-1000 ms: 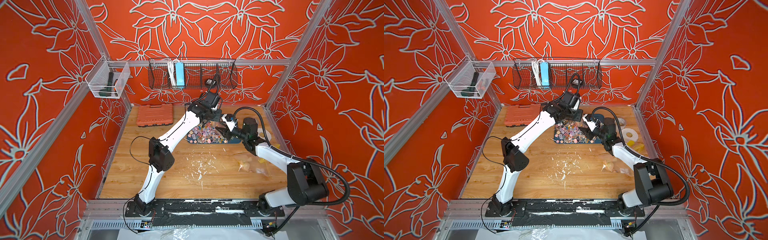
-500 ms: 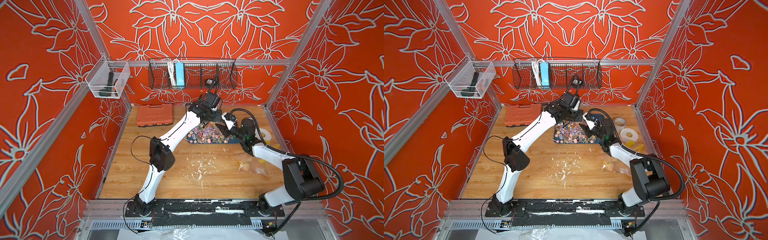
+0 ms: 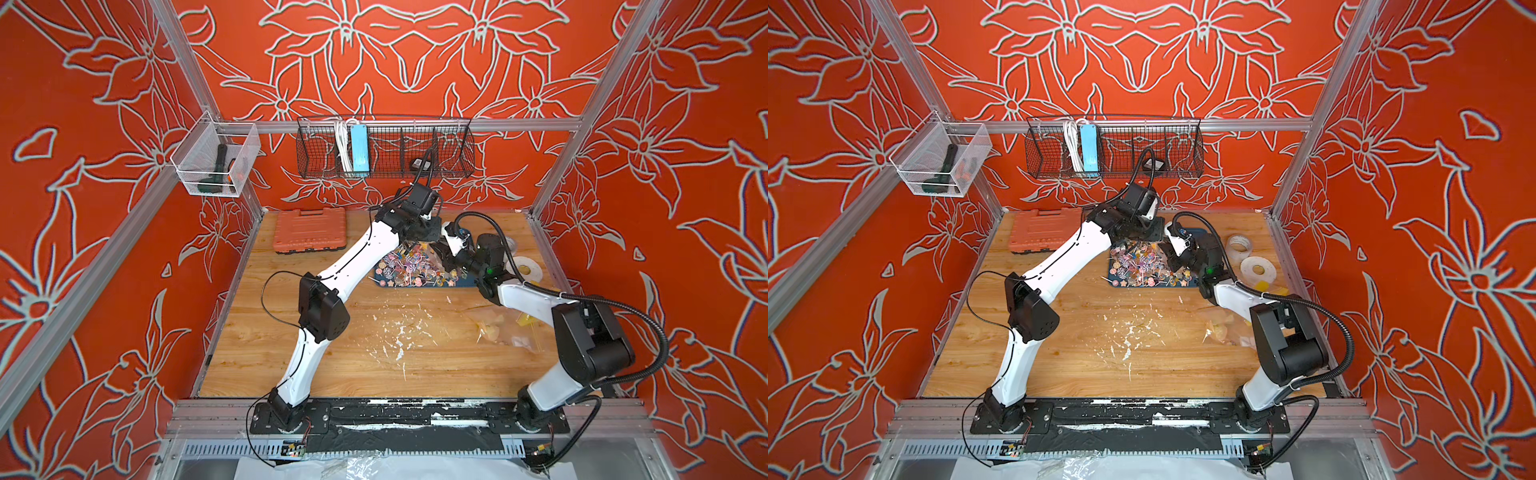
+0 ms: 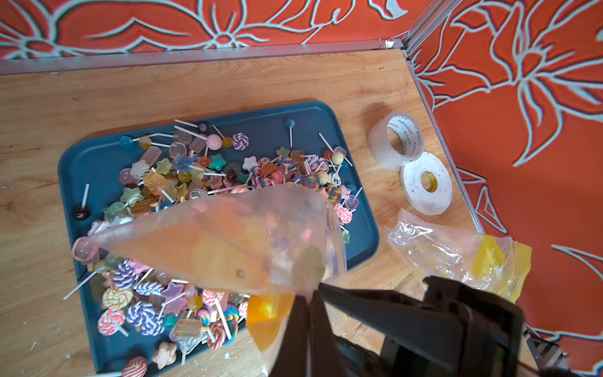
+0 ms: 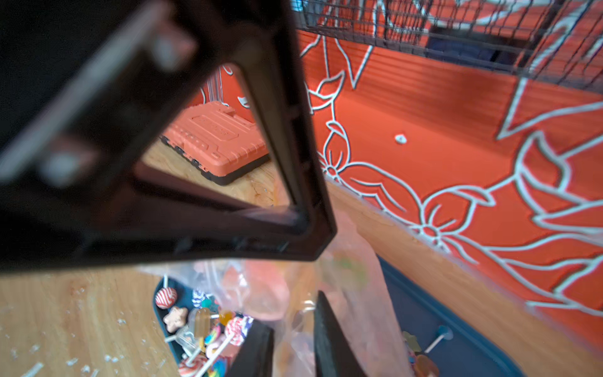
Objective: Pour candies out of the ziploc bag
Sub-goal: 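Pour the candies out of the ziploc bag onto the tray.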
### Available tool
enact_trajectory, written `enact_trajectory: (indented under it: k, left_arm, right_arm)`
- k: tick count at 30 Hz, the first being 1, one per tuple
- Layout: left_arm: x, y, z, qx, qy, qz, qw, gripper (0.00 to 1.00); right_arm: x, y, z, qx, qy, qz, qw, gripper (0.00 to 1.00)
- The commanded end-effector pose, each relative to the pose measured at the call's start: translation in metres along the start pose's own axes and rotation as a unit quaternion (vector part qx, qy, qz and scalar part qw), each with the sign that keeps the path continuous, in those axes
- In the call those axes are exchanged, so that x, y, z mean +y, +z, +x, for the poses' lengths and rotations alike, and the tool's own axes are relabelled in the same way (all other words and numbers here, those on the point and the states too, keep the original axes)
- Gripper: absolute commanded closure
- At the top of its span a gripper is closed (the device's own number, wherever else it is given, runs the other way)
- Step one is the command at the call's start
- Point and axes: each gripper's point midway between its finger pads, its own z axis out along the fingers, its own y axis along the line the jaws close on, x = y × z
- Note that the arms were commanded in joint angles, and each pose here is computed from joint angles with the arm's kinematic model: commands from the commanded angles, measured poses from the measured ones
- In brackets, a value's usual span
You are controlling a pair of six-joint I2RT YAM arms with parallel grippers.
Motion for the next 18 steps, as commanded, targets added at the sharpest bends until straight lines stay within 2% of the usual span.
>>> enact_trajectory:
  k: [1, 6, 13, 18]
  left_arm:
    - [0.001, 0.008, -0.003, -0.001, -0.01, 0.006, 1.0, 1.0]
    - [0.003, 0.016, -0.001, 0.002, -0.01, 0.006, 1.0, 1.0]
    - [0.004, 0.02, -0.007, -0.009, -0.008, 0.006, 1.0, 1.0]
    - [0.006, 0.021, -0.009, -0.012, -0.004, 0.002, 1.0, 0.77]
  right_arm:
    - [-0.003, 0.007, -0.015, -0.019, -0.007, -0.002, 1.0, 0.91]
    - [-0.007, 0.012, -0.009, -0.011, -0.01, 0.005, 1.0, 1.0]
    - [-0.014, 0.018, -0.003, -0.01, -0.013, 0.012, 1.0, 1.0]
    - [-0.022, 0.015, -0.008, -0.03, -0.001, 0.009, 1.0, 1.0]
